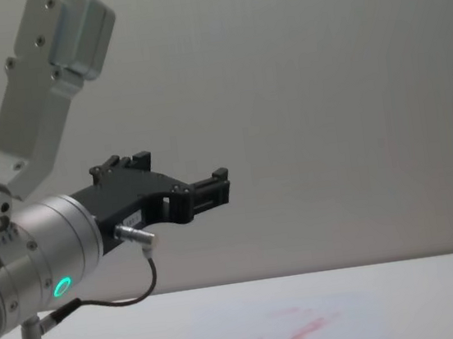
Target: Use the one hand to pick up the stamp and affix it onto the A4 paper.
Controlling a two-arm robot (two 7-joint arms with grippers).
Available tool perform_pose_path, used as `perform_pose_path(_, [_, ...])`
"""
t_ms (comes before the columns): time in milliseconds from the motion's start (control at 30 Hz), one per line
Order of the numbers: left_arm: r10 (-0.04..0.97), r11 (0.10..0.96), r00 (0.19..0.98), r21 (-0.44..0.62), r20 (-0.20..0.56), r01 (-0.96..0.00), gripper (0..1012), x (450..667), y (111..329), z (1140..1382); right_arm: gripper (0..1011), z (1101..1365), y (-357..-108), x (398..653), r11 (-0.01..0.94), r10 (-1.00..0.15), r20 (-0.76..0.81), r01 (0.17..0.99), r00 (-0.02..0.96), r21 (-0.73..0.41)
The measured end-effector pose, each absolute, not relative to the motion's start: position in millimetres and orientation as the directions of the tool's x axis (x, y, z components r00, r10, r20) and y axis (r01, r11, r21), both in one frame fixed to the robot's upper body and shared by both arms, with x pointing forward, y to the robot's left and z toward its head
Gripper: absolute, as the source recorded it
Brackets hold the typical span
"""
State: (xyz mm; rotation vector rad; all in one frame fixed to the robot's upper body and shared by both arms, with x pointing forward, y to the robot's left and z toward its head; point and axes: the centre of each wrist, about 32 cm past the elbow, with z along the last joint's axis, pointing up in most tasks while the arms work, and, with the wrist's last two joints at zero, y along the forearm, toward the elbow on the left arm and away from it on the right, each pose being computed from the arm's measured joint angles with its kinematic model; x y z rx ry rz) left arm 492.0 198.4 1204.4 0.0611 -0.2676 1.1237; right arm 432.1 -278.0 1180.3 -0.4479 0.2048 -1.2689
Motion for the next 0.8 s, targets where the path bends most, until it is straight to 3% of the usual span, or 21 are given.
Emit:
perform_pose_path(567, [0.882,0.434,0.404,-0.086,0.242,-0.897,1001,492.0,198.4,1204.4,225,1173.7,-274.4,439.8,0.245,-0.938,0.107,0.852,0.328,-0.463])
perform_pose_path(800, [0.882,0.434,0.404,-0.086,0.242,-0.897,1001,492.0,198.4,1204.4,422,1172.6,-273.6,441.4,0.248,-0.936,0.109,0.848,0.334,-0.469])
